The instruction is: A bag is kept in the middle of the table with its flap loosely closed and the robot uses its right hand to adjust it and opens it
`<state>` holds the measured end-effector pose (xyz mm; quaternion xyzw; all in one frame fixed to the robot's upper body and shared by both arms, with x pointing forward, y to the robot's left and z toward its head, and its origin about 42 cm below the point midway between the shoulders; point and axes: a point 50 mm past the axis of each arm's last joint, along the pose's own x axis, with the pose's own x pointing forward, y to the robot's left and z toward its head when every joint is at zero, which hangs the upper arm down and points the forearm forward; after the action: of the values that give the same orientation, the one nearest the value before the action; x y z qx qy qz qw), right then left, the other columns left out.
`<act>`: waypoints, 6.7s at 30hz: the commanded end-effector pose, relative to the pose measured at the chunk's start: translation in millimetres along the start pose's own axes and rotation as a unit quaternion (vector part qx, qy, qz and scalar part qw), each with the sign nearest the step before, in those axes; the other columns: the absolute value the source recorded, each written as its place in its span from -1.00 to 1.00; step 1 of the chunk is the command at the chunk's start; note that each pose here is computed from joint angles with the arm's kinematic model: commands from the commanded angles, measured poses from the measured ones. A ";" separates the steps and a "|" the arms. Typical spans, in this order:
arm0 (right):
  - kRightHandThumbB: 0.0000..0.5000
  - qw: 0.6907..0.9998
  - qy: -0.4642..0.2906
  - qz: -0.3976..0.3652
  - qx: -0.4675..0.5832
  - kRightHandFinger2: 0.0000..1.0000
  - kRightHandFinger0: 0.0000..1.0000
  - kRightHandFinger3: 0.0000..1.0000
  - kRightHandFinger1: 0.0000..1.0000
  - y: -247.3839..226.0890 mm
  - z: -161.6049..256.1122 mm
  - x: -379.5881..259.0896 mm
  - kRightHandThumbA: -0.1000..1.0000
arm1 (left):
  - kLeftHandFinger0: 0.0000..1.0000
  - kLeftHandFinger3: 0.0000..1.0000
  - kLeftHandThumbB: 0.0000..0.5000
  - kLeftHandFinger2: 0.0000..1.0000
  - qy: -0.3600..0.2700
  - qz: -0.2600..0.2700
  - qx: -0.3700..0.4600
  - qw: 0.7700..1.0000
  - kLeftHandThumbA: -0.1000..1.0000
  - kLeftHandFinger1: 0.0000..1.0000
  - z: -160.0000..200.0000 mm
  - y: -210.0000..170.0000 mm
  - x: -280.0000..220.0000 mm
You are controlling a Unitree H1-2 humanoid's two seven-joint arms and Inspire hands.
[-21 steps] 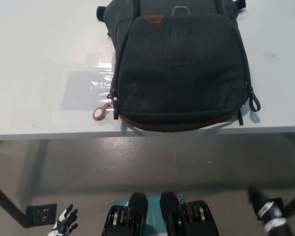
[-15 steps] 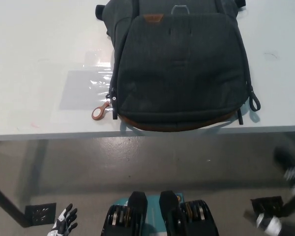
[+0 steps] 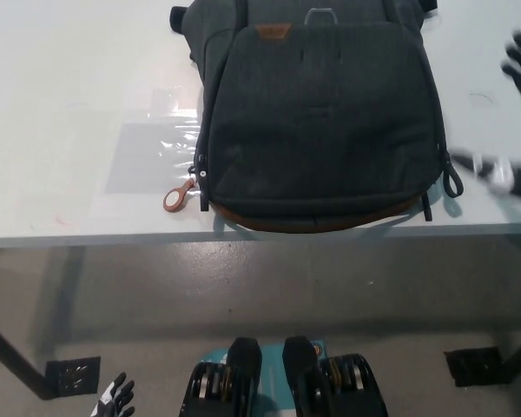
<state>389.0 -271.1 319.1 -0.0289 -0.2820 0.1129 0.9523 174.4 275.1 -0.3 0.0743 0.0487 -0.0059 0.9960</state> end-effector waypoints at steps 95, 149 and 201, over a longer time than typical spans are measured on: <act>-0.79 0.991 0.015 0.072 0.111 0.06 -1.00 0.17 -0.56 31.0 62.0 -1.4 -1.00 | 1.00 1.00 1.00 1.00 -0.035 -0.011 0.047 0.998 1.00 1.00 9.7 26.4 7.1; 0.90 0.998 0.002 0.019 0.062 1.00 1.00 1.00 1.00 35.6 41.8 -208.6 0.93 | 1.00 1.00 1.00 1.00 -0.087 -0.017 0.058 0.994 1.00 1.00 36.7 37.6 63.8; 0.32 0.947 0.251 -0.033 0.197 1.00 1.00 1.00 1.00 175.4 -126.9 -256.8 1.00 | 1.00 1.00 1.00 1.00 -0.103 -0.060 0.055 0.991 1.00 1.00 53.6 21.9 85.5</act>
<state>206.4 -158.7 46.4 0.1398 0.0177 0.1338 0.9809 258.3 289.0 36.2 0.1251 -0.0308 -0.0552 0.9901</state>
